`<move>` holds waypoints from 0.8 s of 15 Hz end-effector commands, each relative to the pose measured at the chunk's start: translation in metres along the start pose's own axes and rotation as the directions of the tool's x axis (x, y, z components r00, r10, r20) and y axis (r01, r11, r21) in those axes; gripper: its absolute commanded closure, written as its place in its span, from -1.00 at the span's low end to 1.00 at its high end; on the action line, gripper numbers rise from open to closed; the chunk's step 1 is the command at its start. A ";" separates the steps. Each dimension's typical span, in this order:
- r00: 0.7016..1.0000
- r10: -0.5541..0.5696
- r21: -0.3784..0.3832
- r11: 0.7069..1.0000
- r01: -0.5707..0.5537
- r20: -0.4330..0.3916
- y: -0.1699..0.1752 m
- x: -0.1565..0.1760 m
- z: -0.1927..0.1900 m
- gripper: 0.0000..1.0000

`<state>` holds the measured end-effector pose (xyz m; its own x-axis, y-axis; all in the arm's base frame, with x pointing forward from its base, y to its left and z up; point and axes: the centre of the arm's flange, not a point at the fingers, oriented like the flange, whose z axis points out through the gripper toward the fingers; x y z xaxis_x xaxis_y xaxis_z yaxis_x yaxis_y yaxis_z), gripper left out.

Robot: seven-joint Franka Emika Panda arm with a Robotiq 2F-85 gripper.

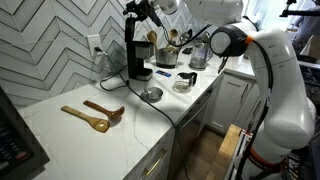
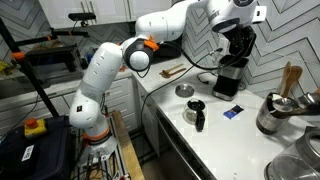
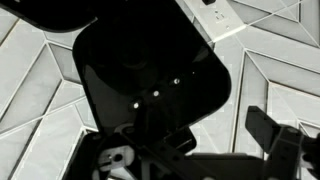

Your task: Remove the silver plate from the top of coffee maker, then open the lid of coffee maker

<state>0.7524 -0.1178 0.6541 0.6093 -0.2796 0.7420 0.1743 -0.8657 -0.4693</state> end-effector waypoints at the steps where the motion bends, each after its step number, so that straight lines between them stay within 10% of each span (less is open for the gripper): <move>1: 0.999 -0.002 0.043 0.999 0.004 -0.052 0.002 0.006 0.011 -1.00; 12: 0.999 -0.001 -0.002 1.000 0.001 -0.042 -0.017 0.003 -0.010 -1.00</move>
<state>0.7548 -0.1082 0.6626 0.5652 -0.2984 0.7691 0.2106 -0.8492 -0.4843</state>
